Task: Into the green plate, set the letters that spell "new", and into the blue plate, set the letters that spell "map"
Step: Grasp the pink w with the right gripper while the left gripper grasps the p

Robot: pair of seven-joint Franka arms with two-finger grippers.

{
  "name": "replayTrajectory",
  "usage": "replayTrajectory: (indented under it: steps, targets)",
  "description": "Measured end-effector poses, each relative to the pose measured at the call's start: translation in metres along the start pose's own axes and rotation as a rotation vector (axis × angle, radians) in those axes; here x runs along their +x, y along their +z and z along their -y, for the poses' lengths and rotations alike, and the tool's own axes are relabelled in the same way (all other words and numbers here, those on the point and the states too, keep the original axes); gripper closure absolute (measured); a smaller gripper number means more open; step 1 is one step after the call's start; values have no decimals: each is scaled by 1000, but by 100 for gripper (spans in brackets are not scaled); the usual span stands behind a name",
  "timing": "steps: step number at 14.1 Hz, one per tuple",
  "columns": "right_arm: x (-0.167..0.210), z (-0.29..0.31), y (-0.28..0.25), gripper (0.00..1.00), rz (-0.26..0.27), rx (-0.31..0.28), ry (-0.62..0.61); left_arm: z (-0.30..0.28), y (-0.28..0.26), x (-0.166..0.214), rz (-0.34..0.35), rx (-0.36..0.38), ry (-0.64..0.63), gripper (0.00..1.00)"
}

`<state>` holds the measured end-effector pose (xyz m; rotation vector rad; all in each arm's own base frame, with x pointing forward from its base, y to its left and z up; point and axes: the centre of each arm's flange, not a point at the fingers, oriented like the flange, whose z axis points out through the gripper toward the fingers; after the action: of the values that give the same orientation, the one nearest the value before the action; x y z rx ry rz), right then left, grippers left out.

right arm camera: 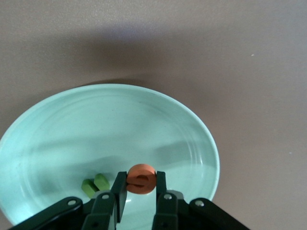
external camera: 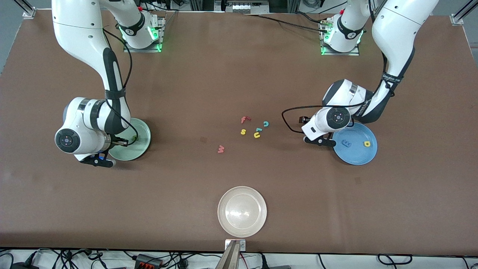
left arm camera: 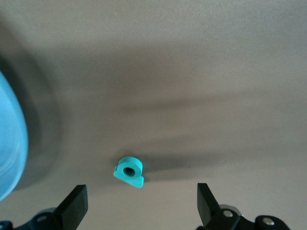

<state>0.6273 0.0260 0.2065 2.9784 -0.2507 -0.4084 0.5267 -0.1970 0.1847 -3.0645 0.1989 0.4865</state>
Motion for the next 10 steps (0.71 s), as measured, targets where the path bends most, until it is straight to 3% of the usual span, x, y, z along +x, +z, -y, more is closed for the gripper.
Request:
replayTrajectory:
  steps: [1,2,3,5,7,8,10]
  targets:
    - [1,0,2,69,-7,0,2,0,6,-2,-9,-7,1,7]
    - [2,0,1,57,-16,0,2,0,11,-4,-17,-12,2,14]
    - [3,1,-1,48,-24,1,1,0,16,-6,-21,-16,3,14]
    - [7,11,-15,28,-55,7,-17,2,20,-8,-25,-21,0,27]
    - [6,38,-37,7,-97,16,-61,4,18,-7,-31,-23,-4,31]
    - [2,61,-47,0,-117,26,-93,6,16,-6,-38,-25,-8,32]
    - [-15,123,-62,0,-145,81,-144,10,15,-5,-48,-30,-14,35]
